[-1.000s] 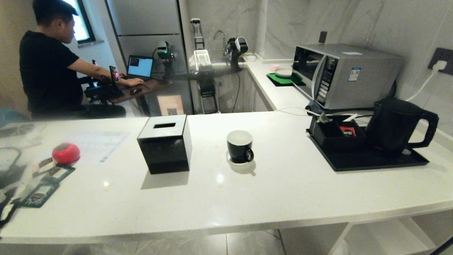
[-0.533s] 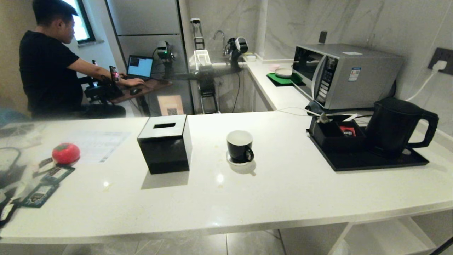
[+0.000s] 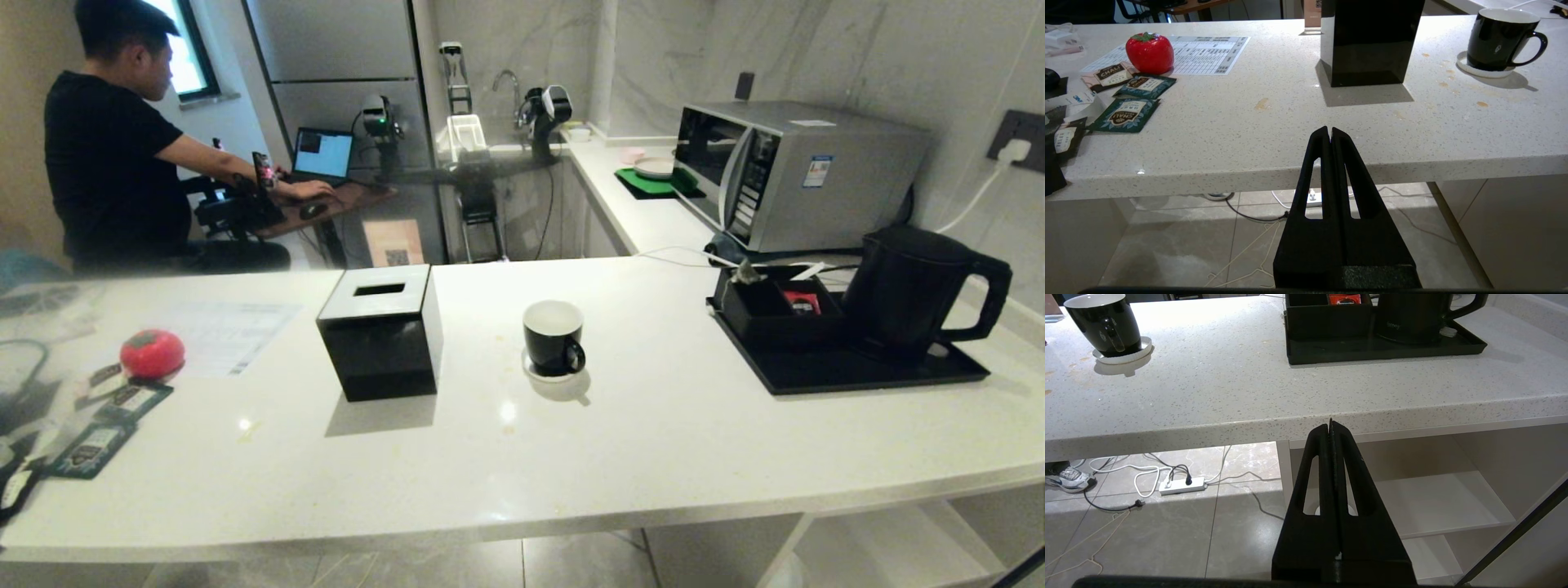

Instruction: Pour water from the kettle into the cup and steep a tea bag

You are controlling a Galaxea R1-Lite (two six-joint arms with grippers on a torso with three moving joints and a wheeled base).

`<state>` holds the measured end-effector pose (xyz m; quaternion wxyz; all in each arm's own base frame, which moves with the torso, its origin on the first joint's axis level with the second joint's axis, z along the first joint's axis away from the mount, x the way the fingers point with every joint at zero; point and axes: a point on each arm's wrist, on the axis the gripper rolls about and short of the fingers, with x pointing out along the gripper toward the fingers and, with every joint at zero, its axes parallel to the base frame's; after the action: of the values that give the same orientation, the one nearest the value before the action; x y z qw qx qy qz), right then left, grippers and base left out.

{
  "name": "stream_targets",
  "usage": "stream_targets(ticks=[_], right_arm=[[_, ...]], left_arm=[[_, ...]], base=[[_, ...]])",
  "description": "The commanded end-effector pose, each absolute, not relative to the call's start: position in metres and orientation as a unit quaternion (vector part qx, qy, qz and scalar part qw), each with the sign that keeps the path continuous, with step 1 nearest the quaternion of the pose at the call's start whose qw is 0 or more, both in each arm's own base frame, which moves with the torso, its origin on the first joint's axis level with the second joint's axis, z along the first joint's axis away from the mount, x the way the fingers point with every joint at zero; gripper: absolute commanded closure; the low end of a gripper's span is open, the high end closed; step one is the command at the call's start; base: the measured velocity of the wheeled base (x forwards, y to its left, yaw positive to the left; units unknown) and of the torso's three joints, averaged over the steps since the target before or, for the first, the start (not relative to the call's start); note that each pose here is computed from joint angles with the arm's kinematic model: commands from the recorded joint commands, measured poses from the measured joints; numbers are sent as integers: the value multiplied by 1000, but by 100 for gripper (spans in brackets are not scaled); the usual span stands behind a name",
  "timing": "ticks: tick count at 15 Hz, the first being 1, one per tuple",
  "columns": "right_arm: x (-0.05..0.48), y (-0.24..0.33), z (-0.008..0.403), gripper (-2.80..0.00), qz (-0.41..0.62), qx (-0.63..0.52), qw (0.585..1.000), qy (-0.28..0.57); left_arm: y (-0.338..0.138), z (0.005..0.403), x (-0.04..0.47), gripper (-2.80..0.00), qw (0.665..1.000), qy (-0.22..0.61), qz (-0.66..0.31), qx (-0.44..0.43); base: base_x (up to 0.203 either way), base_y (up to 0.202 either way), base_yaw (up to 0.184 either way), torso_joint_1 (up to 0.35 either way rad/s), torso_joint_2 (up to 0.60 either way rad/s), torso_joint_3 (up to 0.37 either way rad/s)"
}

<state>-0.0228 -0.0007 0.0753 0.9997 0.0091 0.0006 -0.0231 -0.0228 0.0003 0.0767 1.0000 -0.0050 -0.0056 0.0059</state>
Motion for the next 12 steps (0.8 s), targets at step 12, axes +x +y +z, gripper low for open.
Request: stream_targets(ticks=[12], right_arm=[[-23, -1, 75, 0, -23, 9, 1000, 1]], left_arm=[[0, 77, -23, 0, 1000, -6, 6, -5]], base=[[0, 0, 0, 0, 0, 0]])
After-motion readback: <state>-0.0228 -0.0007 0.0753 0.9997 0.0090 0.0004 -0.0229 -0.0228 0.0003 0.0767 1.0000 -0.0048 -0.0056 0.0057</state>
